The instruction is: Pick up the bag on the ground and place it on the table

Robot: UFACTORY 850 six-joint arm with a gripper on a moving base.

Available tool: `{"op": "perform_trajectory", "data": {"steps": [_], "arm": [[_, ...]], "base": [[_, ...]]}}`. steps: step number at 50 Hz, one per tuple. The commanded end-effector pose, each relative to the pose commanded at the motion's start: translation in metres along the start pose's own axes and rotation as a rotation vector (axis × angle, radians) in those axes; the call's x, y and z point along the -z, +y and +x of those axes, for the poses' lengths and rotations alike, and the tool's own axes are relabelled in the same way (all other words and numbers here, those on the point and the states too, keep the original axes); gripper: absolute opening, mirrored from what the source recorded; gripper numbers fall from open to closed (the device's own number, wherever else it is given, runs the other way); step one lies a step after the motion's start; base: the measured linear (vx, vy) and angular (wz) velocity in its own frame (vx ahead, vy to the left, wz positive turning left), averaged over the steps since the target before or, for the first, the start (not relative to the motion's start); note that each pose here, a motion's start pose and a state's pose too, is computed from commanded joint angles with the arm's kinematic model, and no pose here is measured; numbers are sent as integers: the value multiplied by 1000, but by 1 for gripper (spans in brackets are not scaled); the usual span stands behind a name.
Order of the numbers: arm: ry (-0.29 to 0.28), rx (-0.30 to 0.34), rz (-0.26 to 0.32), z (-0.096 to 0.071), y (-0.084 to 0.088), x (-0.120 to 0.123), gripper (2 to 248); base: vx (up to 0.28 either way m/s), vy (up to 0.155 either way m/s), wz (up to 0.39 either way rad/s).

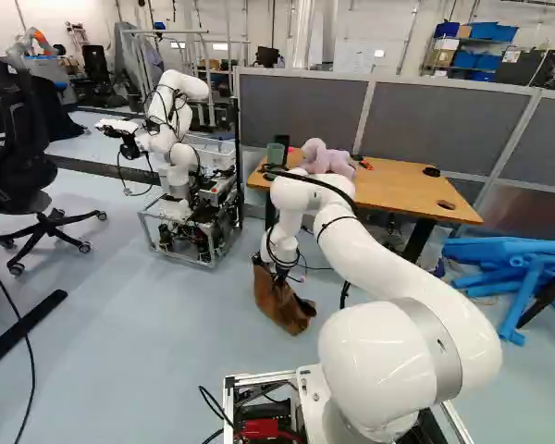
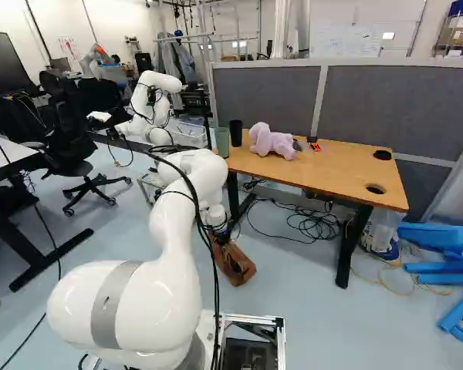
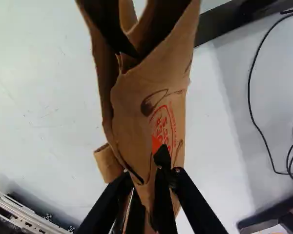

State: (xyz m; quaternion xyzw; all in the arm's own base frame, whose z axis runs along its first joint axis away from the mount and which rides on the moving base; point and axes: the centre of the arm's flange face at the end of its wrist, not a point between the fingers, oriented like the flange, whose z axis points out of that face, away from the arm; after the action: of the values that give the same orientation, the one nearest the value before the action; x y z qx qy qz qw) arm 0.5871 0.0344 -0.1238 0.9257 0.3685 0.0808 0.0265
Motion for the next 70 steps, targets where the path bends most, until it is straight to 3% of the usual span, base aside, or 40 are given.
{"op": "perform_trajectory", "data": {"steps": [50,70], "arm": [[-69,3,59,-13,-23,72,21],[-98,-180,68,-15,-33,74,21]], "base": [[0,0,0],[0,0,0]]}}
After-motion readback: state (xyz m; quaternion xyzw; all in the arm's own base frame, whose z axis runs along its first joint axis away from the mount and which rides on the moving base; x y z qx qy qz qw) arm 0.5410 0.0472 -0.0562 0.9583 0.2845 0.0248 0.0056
